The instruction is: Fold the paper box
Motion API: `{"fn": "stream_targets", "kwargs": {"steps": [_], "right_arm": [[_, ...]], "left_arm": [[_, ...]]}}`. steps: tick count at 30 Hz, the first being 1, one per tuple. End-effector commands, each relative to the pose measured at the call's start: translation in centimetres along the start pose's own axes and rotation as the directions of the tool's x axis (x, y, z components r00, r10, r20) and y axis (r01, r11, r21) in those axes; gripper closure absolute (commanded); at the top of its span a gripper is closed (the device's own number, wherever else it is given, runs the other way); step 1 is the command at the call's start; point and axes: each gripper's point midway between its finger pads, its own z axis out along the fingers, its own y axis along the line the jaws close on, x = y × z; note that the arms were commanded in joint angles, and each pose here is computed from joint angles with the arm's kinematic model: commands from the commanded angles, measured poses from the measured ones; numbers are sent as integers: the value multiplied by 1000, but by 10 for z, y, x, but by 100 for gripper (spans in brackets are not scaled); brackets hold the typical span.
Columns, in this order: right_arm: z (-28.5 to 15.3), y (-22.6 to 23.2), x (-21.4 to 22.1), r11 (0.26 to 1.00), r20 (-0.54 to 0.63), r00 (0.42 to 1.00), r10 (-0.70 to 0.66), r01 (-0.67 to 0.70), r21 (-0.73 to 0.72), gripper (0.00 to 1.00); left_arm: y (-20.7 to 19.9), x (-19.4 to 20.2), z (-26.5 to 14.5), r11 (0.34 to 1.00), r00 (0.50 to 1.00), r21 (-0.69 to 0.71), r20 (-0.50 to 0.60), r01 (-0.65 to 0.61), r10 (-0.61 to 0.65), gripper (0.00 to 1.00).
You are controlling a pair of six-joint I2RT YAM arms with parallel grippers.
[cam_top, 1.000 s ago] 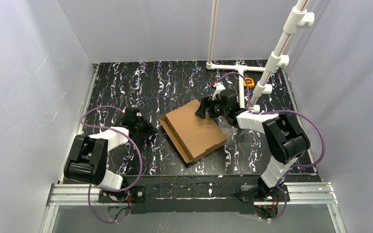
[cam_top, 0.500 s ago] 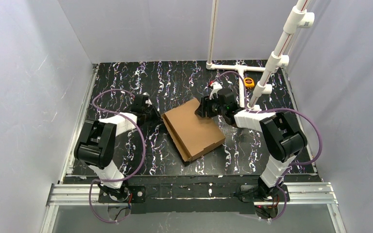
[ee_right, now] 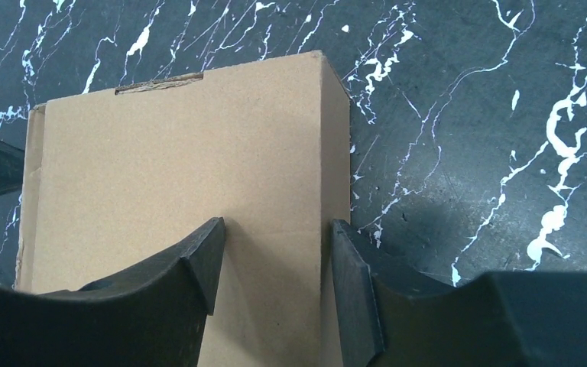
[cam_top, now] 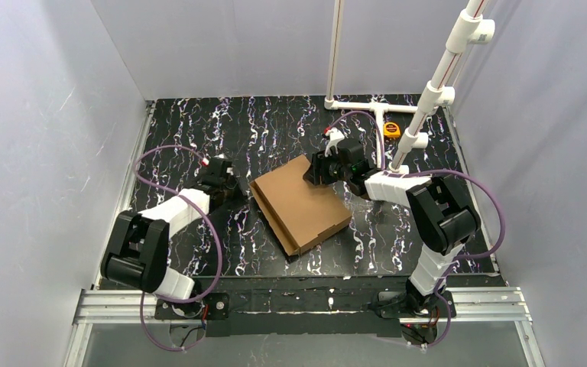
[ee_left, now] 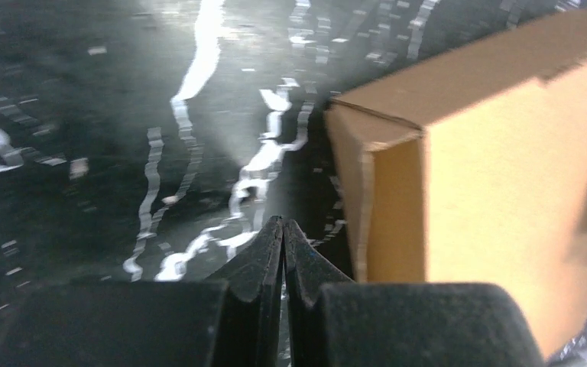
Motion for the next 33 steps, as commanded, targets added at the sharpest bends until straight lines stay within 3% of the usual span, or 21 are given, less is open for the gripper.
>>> {"fn": "stream_targets", "kwargs": {"steps": [1,9,16,18,22,28,33], "right_arm": [[4,-6,23,999,-82,996,-24,26,30,42],[5,-6,25,999,-94,995,-25,28,25,41],[5,1,27,999,-110,993,-41,40,-10,42],[5,1,27,999,-112,993,-44,43,-11,43],[5,0,27,999,-113,993,-45,45,-5,43],[7,-8,30,998,-123,992,-42,46,33,42],[8,-16,32,996,-128,991,-45,55,72,41]], "left_arm": [[55,4,-11,975,996,-204,24,91,-88,99],[41,1,5,986,992,-125,-45,114,-121,100],[-69,-62,23,977,997,212,-70,-7,23,100],[-95,-54,21,968,990,237,-95,-76,101,100],[-91,-37,23,980,979,140,-123,-143,161,100],[-20,-47,5,965,987,-206,-54,-161,153,100],[13,-40,-8,967,997,-246,-46,-71,62,100]]}}
